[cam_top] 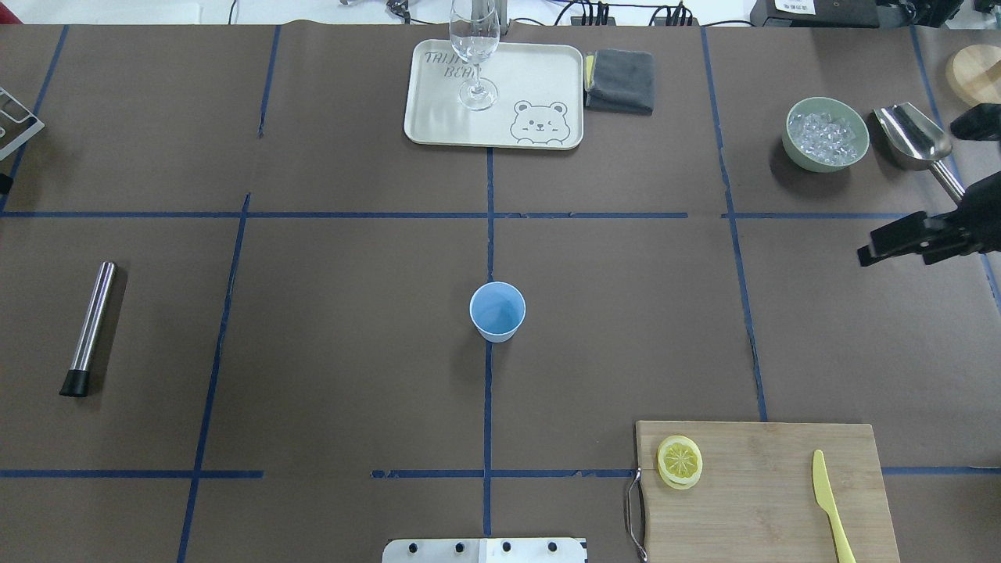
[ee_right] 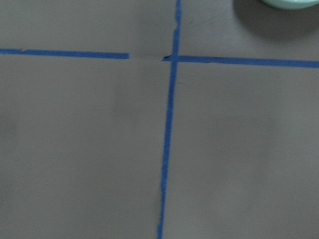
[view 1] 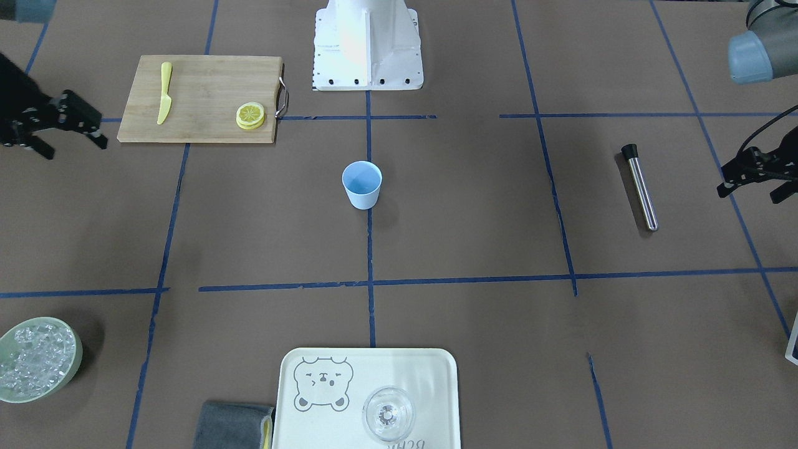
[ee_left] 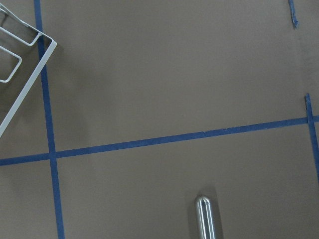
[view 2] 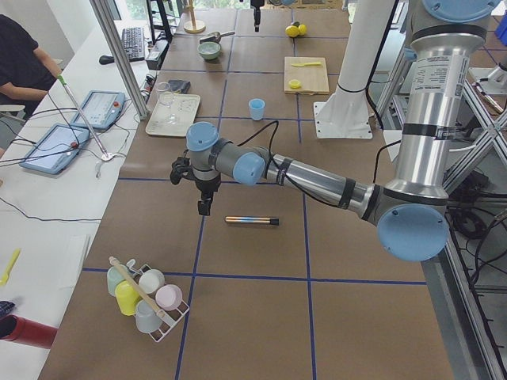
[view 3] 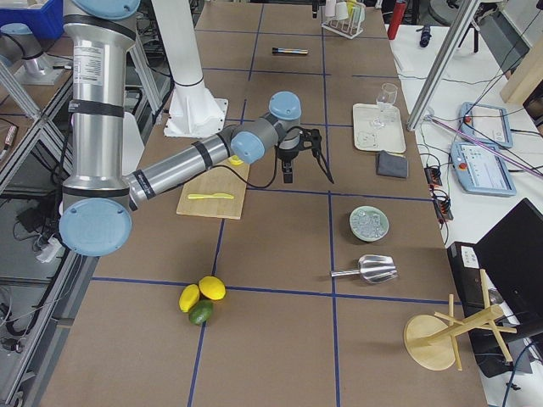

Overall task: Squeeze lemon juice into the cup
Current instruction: 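Move the right gripper down to the lemon slice on the cutting board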

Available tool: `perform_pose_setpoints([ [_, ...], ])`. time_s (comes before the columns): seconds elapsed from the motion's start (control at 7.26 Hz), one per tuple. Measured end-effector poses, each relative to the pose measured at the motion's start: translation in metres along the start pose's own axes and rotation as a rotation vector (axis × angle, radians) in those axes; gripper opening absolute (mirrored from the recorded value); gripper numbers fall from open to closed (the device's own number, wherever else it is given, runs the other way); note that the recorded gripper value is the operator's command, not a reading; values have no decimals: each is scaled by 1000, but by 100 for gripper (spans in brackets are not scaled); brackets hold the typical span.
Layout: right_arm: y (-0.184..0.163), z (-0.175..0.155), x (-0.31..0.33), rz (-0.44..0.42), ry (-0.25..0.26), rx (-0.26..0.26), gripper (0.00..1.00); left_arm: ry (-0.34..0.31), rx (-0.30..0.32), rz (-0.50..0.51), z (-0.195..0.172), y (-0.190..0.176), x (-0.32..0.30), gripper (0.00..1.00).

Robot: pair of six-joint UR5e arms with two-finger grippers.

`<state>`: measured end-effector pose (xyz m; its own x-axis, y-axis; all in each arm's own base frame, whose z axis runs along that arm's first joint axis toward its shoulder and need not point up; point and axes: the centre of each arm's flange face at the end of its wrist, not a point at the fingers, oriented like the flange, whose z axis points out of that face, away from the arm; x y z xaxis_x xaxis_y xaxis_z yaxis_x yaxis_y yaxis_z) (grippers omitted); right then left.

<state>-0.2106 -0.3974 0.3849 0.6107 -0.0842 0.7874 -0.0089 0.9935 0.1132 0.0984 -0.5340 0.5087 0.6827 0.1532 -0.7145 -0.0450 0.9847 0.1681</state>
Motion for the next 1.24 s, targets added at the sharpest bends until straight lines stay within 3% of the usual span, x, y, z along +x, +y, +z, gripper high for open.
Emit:
perform_pose_setpoints([
  [0.28,44,38,-99,49,-12,10,100,6,36,-2,16,-4,-1,100],
  [0.55,93,77,-159,62,0,23,100,15,57,-13,16,-8,4,100],
  [1.24,166,152,-183,77,95,70,100,22,52,-2,21,-10,14,100],
])
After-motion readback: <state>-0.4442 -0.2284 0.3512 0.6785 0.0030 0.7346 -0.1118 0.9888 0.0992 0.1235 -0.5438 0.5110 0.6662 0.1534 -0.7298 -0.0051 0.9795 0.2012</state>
